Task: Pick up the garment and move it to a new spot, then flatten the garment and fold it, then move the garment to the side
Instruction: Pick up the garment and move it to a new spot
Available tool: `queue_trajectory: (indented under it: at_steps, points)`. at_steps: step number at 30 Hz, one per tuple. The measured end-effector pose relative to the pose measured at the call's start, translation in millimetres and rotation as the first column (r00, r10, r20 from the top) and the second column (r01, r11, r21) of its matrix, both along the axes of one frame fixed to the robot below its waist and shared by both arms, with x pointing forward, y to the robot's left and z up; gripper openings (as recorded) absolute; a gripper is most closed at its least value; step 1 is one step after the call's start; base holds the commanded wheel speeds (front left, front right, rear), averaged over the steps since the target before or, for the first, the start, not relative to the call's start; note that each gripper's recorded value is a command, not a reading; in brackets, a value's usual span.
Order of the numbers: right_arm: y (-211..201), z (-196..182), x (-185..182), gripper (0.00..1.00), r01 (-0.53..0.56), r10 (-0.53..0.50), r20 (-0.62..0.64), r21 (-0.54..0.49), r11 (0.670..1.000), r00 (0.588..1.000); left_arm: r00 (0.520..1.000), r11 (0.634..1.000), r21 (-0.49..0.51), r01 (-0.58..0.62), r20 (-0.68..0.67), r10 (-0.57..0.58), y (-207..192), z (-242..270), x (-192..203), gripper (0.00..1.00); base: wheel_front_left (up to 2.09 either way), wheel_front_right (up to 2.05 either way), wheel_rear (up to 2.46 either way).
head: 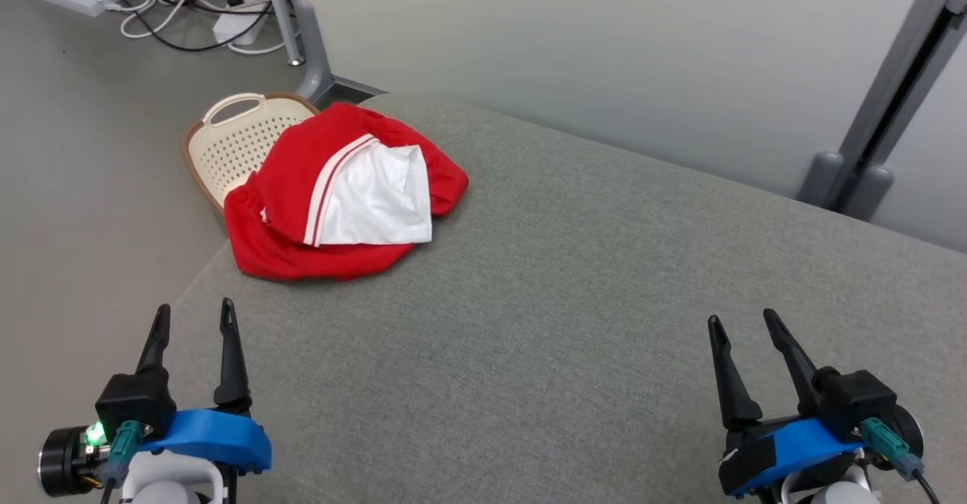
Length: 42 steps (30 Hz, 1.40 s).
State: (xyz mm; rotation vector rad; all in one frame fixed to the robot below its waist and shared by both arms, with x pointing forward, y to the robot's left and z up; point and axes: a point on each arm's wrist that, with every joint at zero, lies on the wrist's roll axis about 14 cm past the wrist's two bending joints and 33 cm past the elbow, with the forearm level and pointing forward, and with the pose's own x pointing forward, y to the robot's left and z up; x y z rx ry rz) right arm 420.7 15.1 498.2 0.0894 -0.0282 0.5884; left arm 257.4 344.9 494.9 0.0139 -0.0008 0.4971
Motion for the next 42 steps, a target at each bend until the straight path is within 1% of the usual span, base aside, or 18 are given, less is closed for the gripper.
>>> queue_trajectory:
  at_steps: [8,13,17,24,30,36,39,42]
  points:
    - [16.7,-4.7,-0.6,1.00,-0.044,0.044,-0.013,-0.002,0.999,0.999,0.998,0.998,-0.011,-0.064,-0.011,0.064,13.7,-3.7,-22.6,1.00,0.00,0.00,0.00]
    - [16.7,-7.4,-0.9,1.00,-0.046,0.046,-0.020,-0.002,0.999,0.999,0.998,0.998,-0.013,-0.069,-0.014,0.069,16.4,-4.2,-21.4,1.00,0.00,0.00,0.00]
    - [8.7,-11.0,1.9,1.00,-0.025,0.024,-0.025,-0.006,1.000,0.999,0.999,0.999,-0.011,-0.047,-0.017,0.047,16.0,-3.0,-11.0,1.00,0.00,0.00,0.00]
    - [-8.5,-15.2,17.4,1.00,0.025,-0.025,-0.012,-0.027,0.999,1.000,0.999,0.999,0.047,-0.013,0.032,0.012,35.1,27.5,35.8,1.00,0.00,0.00,0.00]
    - [-32.8,-25.9,34.2,1.00,0.088,-0.089,-0.018,-0.067,0.994,0.996,0.996,0.997,0.077,-0.009,0.085,0.003,55.3,52.3,90.0,1.00,0.00,0.00,0.00]
    - [-59.0,-28.6,52.9,1.00,0.159,-0.159,0.004,-0.098,0.982,0.987,0.996,0.996,0.088,0.028,0.080,-0.035,65.2,54.6,148.3,1.00,0.00,0.00,0.00]
    - [-67.5,-32.8,59.4,1.00,0.180,-0.181,0.002,-0.112,0.977,0.983,0.998,0.996,0.078,0.038,0.055,-0.042,74.8,47.1,171.8,1.00,0.00,0.00,0.00]
    - [-73.4,-35.9,65.0,1.00,0.195,-0.196,0.002,-0.117,0.974,0.981,0.998,0.998,0.045,0.046,0.030,-0.048,80.3,35.5,192.2,1.00,0.00,0.00,0.00]
